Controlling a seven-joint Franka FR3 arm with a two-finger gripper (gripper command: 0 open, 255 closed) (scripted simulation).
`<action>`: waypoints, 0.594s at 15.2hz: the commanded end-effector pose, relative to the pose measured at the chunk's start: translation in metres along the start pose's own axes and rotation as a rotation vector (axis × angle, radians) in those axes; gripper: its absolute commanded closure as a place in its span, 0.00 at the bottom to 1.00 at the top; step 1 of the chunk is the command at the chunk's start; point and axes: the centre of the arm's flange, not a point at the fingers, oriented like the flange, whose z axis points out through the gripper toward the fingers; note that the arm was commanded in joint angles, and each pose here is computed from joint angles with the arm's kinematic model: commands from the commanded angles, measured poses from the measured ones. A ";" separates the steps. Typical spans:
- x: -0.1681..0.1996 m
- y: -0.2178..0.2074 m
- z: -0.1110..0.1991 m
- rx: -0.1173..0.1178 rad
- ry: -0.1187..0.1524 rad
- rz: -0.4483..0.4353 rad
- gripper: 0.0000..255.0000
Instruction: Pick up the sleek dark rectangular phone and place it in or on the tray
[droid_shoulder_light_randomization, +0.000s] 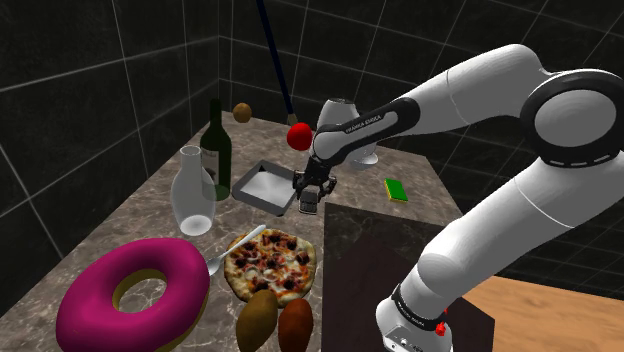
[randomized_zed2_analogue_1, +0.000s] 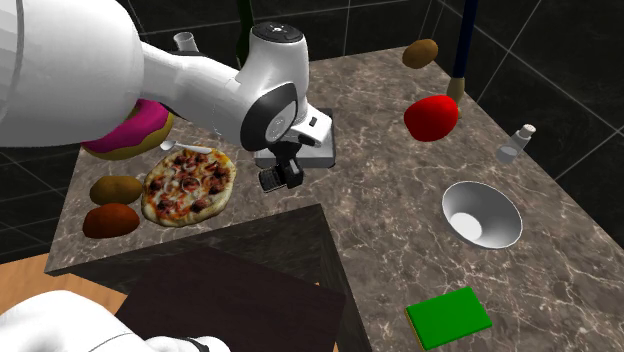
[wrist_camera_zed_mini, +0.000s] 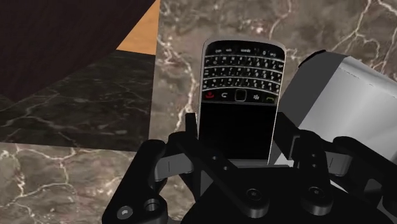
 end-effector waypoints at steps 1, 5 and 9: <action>0.000 0.000 -0.011 0.000 0.000 0.000 1.00; -0.001 -0.001 -0.032 0.000 0.000 0.000 1.00; -0.001 -0.002 -0.053 0.000 0.000 0.000 1.00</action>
